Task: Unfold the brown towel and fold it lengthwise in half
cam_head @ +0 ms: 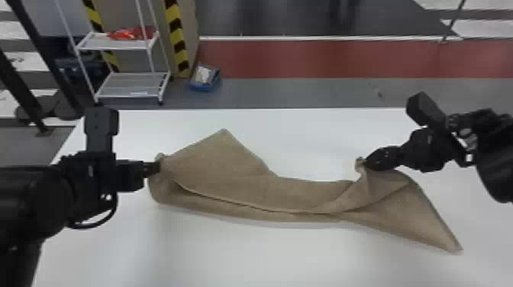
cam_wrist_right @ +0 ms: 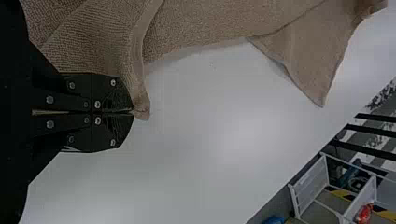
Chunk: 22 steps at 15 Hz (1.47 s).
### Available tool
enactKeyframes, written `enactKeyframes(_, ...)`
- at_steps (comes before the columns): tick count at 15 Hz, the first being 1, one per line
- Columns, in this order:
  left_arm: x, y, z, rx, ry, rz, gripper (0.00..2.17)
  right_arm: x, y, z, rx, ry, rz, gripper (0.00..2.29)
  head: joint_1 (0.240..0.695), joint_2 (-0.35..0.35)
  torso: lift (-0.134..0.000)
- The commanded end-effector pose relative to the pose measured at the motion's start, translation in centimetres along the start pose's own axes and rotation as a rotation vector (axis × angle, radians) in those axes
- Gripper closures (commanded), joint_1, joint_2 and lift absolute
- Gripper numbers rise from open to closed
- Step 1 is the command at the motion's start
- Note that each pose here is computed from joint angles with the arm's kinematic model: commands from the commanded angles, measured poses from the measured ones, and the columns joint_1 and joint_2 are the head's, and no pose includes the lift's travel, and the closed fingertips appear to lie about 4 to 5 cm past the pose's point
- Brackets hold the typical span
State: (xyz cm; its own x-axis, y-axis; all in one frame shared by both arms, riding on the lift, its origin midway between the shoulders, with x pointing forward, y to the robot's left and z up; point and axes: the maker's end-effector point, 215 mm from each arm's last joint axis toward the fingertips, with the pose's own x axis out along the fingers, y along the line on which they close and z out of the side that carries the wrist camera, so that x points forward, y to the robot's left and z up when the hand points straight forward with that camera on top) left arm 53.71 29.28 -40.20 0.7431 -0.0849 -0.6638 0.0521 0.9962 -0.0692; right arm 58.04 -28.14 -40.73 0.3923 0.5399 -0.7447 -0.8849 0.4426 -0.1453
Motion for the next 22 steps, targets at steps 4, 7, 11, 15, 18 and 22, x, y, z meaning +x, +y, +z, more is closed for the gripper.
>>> enactKeyframes(4, -0.7, 1.4, 2.1, -0.014, -0.035, 0.013, 1.43, -6.8, -5.1, 1.9, 0.088, -0.178, -0.200, 1.21, 0.695, -0.004, -0.123)
enactKeyframes(7, 1.1, 0.3, 6.1, -0.009, -0.046, -0.007, 1.43, -6.9, -9.0, 2.4, 0.081, -0.175, -0.379, 1.21, 0.695, -0.023, -0.123)
enactKeyframes(11, 5.7, -1.9, 15.0, -0.031, -0.066, -0.040, 1.43, -6.2, -14.9, 6.8, 0.068, -0.206, -0.567, 1.33, 0.642, -0.048, -0.123)
enactKeyframes(15, 3.8, -1.2, 24.9, -0.051, -0.192, -0.040, 1.43, -12.5, -20.6, 12.8, 0.114, -0.367, -0.694, 1.33, 0.524, -0.051, -0.123)
enactKeyframes(18, -0.7, 1.5, 27.7, -0.081, -0.239, -0.052, 1.43, -19.7, -23.5, 12.8, 0.175, -0.456, -0.775, 1.33, 0.430, -0.050, -0.123)
enactKeyframes(22, -3.1, 7.1, 16.3, -0.168, -0.103, -0.017, 1.43, -20.6, -17.4, 7.6, 0.230, -0.471, -0.663, 1.33, 0.386, -0.059, -0.123)
